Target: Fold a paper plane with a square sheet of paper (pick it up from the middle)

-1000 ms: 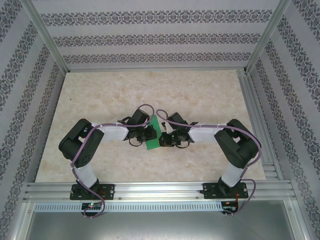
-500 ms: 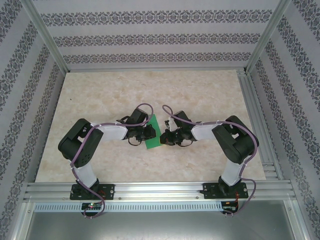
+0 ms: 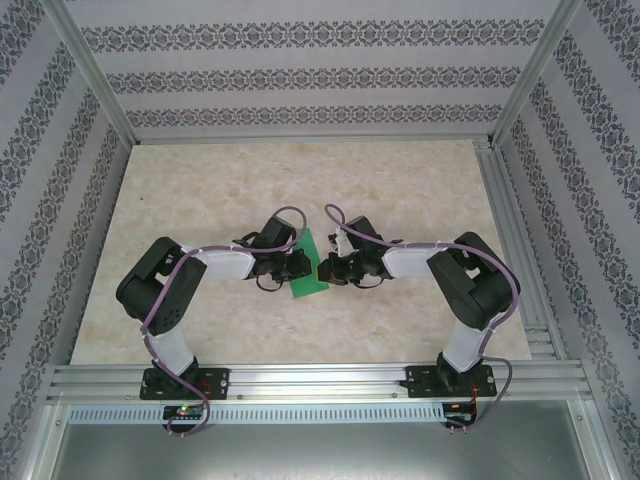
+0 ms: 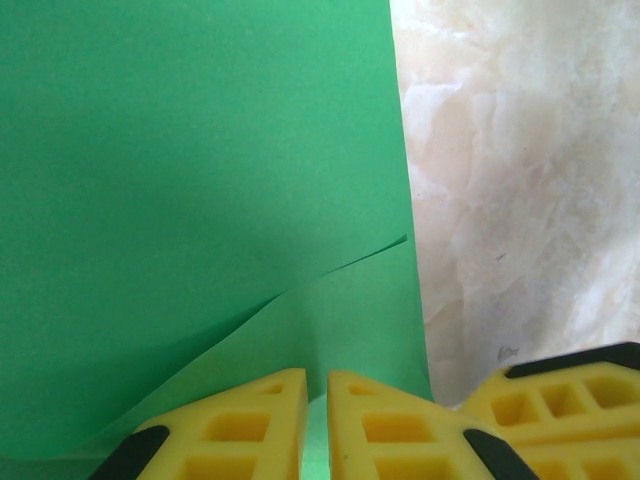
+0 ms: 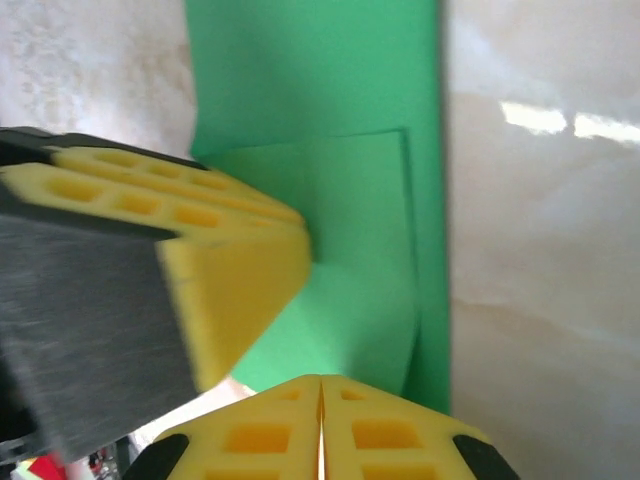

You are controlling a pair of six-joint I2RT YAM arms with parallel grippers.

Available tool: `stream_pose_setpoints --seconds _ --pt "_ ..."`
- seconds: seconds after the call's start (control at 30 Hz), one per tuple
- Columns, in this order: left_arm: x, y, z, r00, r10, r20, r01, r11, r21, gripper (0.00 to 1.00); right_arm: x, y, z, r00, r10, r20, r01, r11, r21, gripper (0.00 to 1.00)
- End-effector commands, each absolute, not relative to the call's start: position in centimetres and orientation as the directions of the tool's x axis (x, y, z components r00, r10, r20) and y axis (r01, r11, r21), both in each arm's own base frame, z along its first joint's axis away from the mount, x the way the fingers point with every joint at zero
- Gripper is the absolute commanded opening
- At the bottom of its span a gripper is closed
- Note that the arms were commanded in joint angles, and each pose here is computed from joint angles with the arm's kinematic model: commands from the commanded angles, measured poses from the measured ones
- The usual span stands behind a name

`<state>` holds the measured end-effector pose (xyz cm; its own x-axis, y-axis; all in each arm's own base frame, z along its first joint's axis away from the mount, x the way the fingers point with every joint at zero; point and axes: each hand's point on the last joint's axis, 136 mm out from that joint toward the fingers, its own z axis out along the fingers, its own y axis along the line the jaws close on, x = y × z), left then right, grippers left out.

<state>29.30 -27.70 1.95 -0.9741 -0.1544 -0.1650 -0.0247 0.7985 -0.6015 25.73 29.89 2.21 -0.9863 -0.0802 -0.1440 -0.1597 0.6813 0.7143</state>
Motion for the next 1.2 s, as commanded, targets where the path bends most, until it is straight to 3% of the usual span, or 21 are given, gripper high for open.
stream_pose_setpoints --seconds 0.0,0.33,0.73,1.0,1.17 --pt "29.0 -26.1 0.7 -0.975 -0.158 -0.153 -0.047 0.83 -0.556 0.15 25.0 29.3 0.3 -0.987 -0.109 -0.116 -0.159 0.731 0.664 0.1" --pt "29.9 -24.5 1.3 -0.966 -0.162 -0.203 -0.036 0.858 -0.513 0.17 23.6 25.8 -3.1 -0.99 -0.134 -0.038 -0.135 0.861 0.49 0.1" --pt "31.7 -20.2 2.0 -0.942 -0.234 -0.24 -0.075 0.845 -0.529 0.16 23.3 25.5 -3.9 -0.989 -0.144 -0.024 -0.139 0.885 0.445 0.09" --pt "31.1 -23.3 8.4 -0.913 -0.164 -0.372 0.112 0.779 -0.617 0.18 23.4 25.9 -3.6 -0.99 -0.137 -0.03 -0.135 0.88 0.456 0.1" --pt "29.4 -25.7 7.2 -0.934 -0.127 -0.335 0.13 0.752 -0.646 0.17 23.3 25.7 -3.8 -0.991 -0.133 -0.026 -0.131 0.882 0.453 0.1"
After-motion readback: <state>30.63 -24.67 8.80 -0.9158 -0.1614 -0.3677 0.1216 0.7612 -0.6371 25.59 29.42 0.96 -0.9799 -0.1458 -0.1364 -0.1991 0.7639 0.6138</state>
